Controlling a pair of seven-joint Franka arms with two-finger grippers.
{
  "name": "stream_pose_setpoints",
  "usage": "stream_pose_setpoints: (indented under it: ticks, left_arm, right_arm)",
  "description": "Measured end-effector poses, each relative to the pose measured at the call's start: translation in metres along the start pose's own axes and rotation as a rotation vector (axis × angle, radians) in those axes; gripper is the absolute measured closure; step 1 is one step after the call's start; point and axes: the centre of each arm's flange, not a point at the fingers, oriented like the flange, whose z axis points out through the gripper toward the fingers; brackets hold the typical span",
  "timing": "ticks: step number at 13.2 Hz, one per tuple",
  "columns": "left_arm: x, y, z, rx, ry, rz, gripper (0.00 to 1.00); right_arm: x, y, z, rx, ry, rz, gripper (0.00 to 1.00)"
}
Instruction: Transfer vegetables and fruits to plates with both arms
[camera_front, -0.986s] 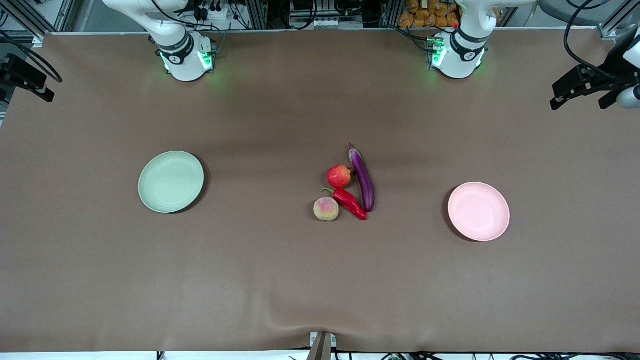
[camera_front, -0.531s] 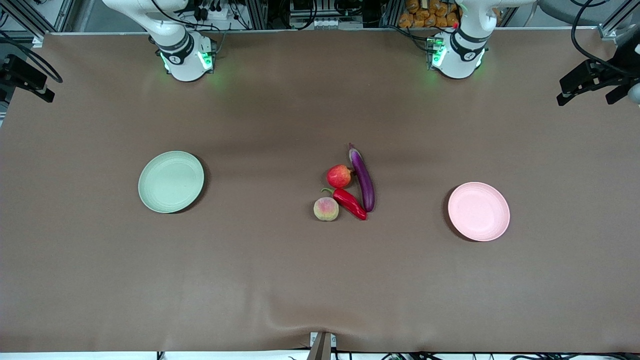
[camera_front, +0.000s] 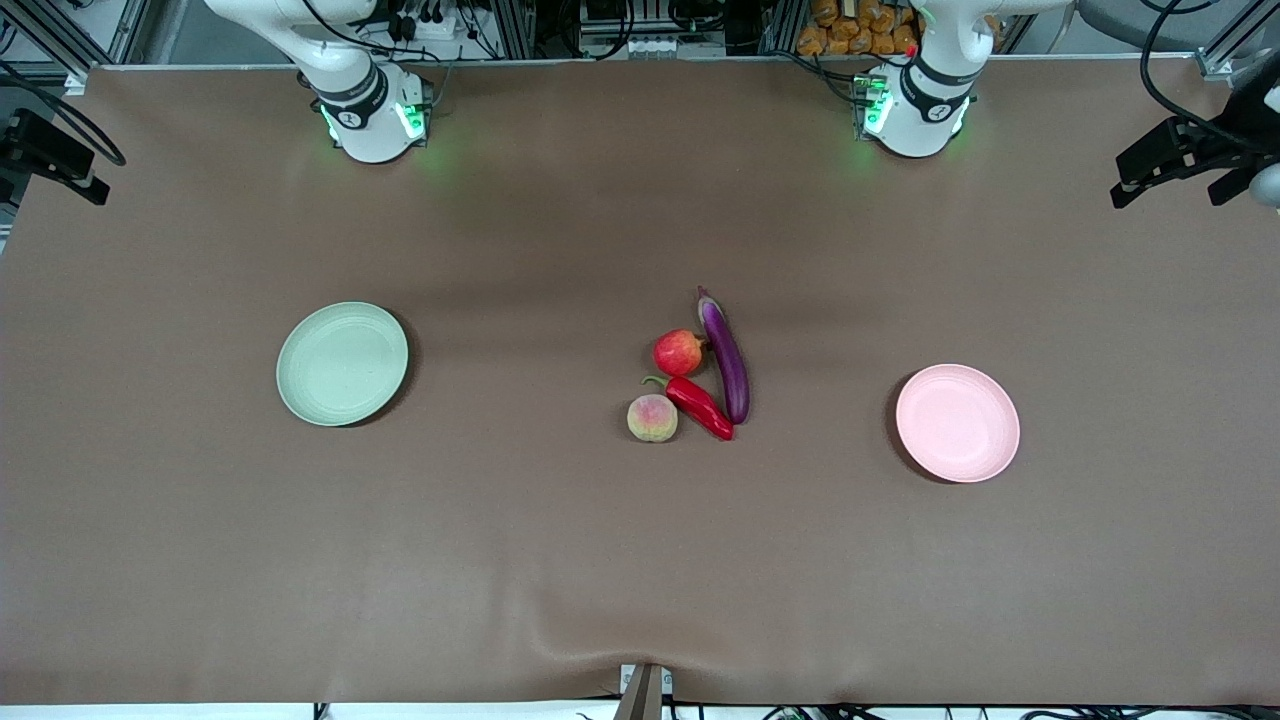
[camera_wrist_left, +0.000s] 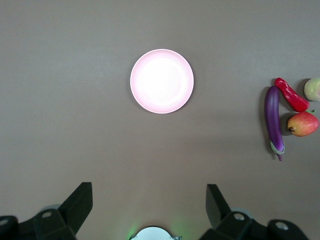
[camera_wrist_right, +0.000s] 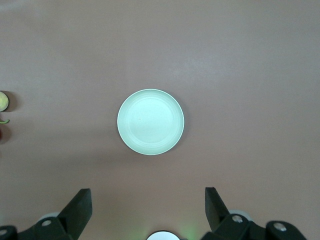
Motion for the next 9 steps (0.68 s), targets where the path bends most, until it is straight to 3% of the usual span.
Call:
stream_pose_setpoints:
  ticks: [9]
  left_arm:
    - [0.002, 0.012, 0.002, 0.001, 0.006, 0.023, 0.0]
  right_arm:
    - [0.0, 0.0, 0.0, 0.001, -0.002, 0.0, 0.0]
